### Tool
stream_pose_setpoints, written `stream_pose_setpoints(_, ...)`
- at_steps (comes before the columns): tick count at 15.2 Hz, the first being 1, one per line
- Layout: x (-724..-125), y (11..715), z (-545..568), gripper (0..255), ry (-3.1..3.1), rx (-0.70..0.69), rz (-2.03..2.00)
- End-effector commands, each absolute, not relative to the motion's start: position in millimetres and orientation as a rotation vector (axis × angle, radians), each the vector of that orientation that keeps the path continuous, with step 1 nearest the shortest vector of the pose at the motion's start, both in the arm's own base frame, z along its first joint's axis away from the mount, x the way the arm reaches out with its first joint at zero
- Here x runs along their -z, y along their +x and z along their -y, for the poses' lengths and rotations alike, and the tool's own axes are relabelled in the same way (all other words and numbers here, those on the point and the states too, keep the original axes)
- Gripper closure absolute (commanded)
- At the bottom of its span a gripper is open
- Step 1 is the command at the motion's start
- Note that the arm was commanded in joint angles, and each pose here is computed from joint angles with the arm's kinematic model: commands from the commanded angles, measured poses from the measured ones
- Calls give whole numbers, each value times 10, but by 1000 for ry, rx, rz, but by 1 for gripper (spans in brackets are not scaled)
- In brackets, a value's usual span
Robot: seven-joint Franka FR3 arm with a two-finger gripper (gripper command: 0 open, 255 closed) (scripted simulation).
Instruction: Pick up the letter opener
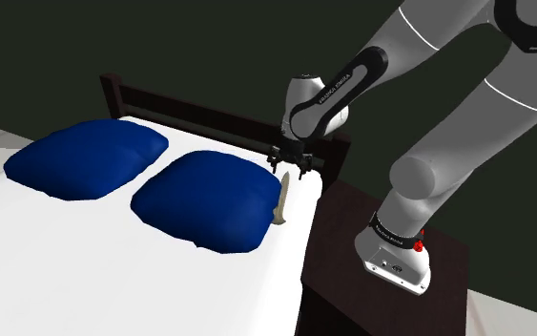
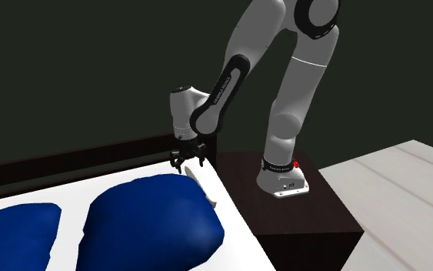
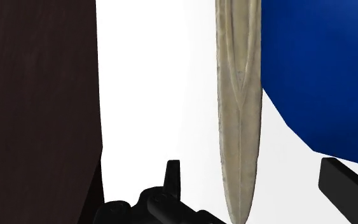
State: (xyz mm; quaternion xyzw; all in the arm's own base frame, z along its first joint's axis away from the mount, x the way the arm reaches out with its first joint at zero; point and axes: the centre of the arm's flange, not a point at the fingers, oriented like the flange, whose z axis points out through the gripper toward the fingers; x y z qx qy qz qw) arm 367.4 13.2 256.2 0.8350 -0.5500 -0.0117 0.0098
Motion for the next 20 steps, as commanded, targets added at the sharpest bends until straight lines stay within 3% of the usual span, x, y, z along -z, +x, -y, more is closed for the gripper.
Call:
stream_pose_setpoints(1, -2447, 3679, -139, 0, 2603, 35, 1726)
stream_pose_setpoints(6, -2258, 3679, -139, 0, 2603, 35, 1726)
stream_pose_setpoints(7, -2265, 3668, -138, 255, 2603, 35, 1726)
stream_pose_setpoints(20, -2469, 3679, -139, 255, 2603, 35, 1726)
